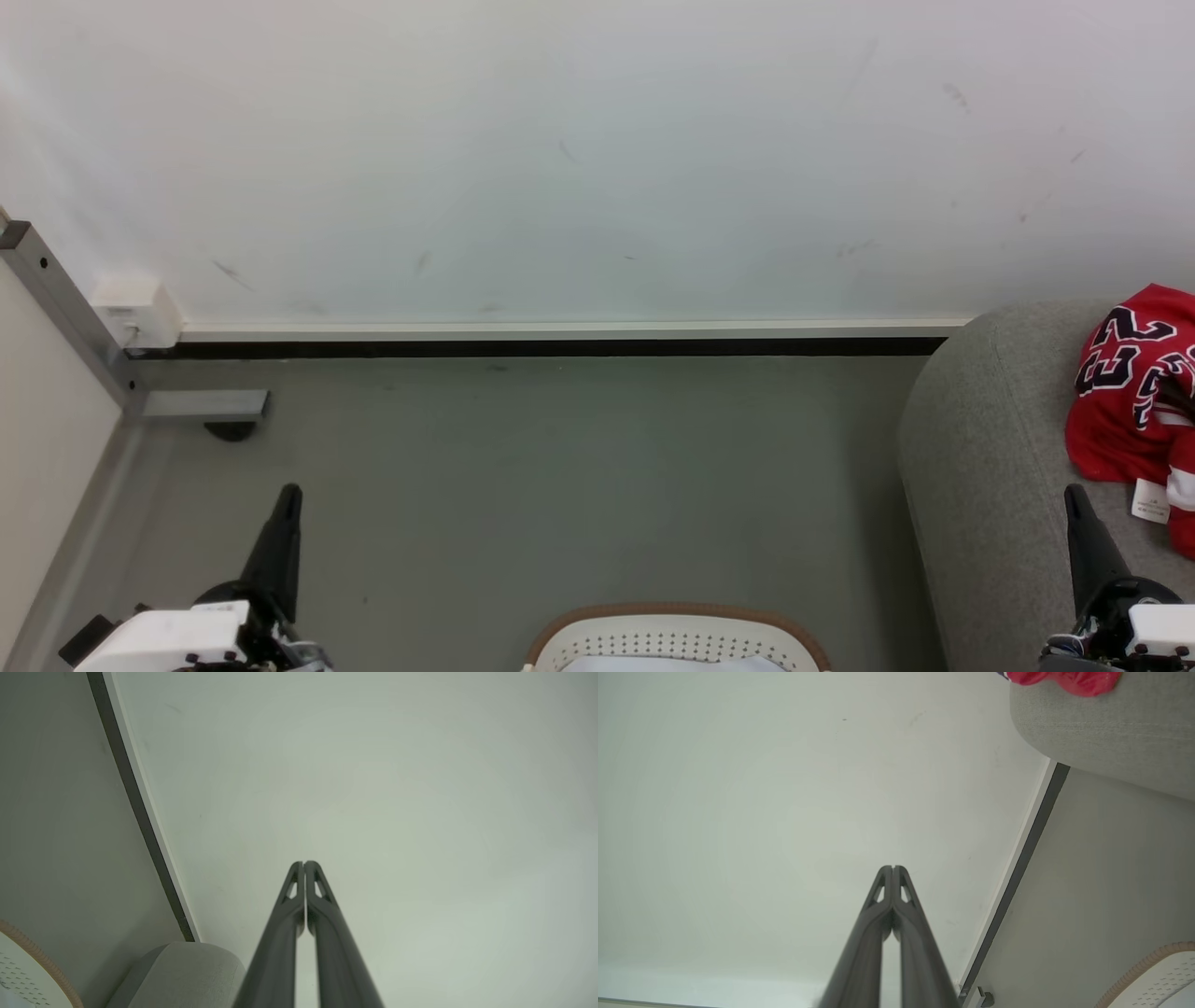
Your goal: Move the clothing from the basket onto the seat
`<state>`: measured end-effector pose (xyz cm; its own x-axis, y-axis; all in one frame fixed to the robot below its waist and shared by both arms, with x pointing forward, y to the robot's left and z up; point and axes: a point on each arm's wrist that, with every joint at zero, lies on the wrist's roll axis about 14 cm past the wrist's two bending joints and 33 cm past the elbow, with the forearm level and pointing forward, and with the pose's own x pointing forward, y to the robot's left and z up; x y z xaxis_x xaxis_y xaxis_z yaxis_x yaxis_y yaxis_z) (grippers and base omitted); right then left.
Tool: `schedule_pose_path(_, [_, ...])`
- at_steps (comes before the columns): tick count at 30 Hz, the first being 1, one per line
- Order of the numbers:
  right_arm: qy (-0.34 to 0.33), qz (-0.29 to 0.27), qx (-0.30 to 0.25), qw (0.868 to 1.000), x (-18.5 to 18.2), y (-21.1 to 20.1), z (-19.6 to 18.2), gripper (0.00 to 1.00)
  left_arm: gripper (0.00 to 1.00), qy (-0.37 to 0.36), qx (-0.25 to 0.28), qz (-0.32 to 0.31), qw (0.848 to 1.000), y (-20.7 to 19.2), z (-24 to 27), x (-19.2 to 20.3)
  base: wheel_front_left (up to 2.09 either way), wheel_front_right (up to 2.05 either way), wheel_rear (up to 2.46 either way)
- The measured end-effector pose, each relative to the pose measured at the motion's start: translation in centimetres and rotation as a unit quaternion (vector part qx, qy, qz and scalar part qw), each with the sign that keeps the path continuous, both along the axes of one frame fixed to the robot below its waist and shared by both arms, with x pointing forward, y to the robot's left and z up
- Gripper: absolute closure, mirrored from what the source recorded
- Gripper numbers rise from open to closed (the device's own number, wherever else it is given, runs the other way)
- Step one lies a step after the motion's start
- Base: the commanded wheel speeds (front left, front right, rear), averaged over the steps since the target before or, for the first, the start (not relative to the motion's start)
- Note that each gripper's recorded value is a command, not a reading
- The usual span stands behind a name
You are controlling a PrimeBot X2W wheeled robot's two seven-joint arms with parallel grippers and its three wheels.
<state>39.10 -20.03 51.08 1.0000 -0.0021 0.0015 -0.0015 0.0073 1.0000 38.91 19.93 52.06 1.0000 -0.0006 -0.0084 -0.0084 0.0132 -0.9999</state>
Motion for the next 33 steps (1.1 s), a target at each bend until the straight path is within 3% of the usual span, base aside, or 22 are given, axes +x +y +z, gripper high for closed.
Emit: schedule_pose_path(33, [-0.001, 0.003, 0.006, 1.0, 0.06, 0.0, 0.24, 1.0, 1.0, -0.001, -0.006, 0.0, 1.0, 0.03, 0.08, 0.01, 0.0, 0.0, 0.0])
